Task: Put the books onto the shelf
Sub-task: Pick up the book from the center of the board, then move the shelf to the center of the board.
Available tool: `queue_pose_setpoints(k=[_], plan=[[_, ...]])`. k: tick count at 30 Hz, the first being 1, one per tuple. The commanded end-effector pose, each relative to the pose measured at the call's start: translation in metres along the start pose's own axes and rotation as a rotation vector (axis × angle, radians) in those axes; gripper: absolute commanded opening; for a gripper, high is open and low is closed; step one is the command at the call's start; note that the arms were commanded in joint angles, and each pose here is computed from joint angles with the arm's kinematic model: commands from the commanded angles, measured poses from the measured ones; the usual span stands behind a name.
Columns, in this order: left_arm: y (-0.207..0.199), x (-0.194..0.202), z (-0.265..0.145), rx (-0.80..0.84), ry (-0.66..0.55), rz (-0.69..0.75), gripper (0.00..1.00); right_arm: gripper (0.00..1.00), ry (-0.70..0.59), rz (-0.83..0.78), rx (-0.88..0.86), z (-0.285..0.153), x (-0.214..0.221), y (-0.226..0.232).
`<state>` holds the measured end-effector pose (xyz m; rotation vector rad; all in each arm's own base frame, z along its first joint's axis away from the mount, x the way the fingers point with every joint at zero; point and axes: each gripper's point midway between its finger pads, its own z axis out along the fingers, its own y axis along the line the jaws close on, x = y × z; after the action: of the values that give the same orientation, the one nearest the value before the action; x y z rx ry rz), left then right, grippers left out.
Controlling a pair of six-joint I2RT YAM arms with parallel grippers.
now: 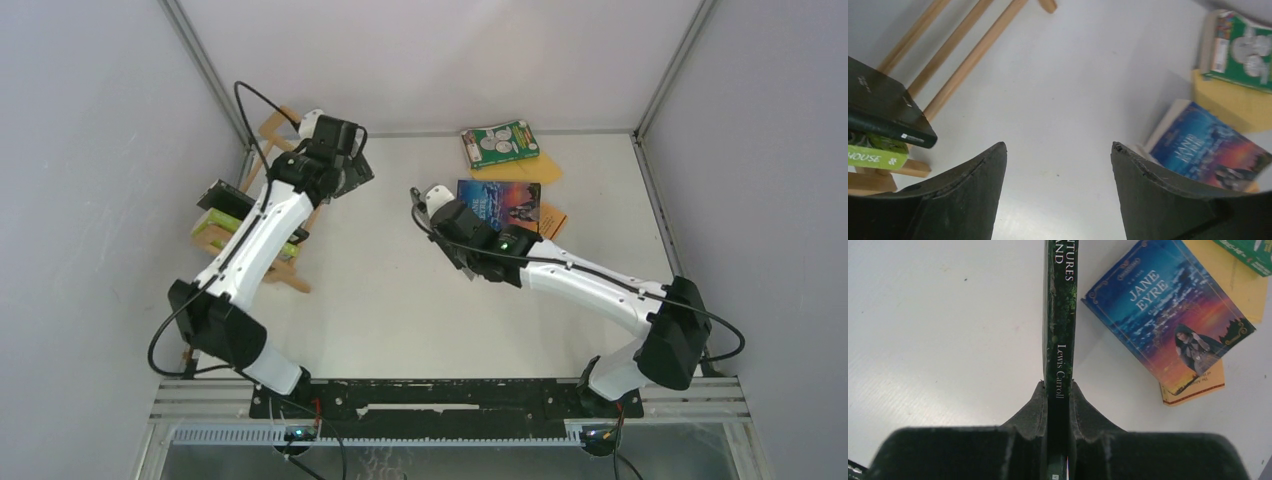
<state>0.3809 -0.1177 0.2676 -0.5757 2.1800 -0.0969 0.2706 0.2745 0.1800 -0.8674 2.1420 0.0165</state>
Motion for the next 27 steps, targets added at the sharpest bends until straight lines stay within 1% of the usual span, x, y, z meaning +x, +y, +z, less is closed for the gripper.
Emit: queue_pose_setpoints(k=[1, 5, 10, 14, 20, 27], plan=[[0.004, -0.012, 0.019, -0.053, 0.02, 0.072, 0.8, 0.0, -0.189, 0.149, 0.028, -0.021, -0.048, -0.036], [0.005, -0.014, 0.045, -0.115, 0.059, 0.116, 0.81, 0.0, -0.225, 0.213, 0.047, -0.021, -0.055, -0.065], [0.016, -0.022, 0.074, -0.217, 0.07, 0.188, 0.81, 0.0, -0.252, 0.29, 0.062, -0.022, -0.059, -0.089], [0.031, -0.024, 0.095, -0.284, 0.081, 0.23, 0.82, 0.0, -0.265, 0.321, 0.057, -0.023, -0.062, -0.093], [0.056, -0.025, 0.124, -0.37, 0.084, 0.245, 0.82, 0.0, -0.295, 0.352, 0.038, -0.02, -0.07, -0.093], [0.077, -0.026, 0.153, -0.415, 0.09, 0.241, 0.83, 0.0, -0.296, 0.37, 0.028, -0.014, -0.072, -0.09]])
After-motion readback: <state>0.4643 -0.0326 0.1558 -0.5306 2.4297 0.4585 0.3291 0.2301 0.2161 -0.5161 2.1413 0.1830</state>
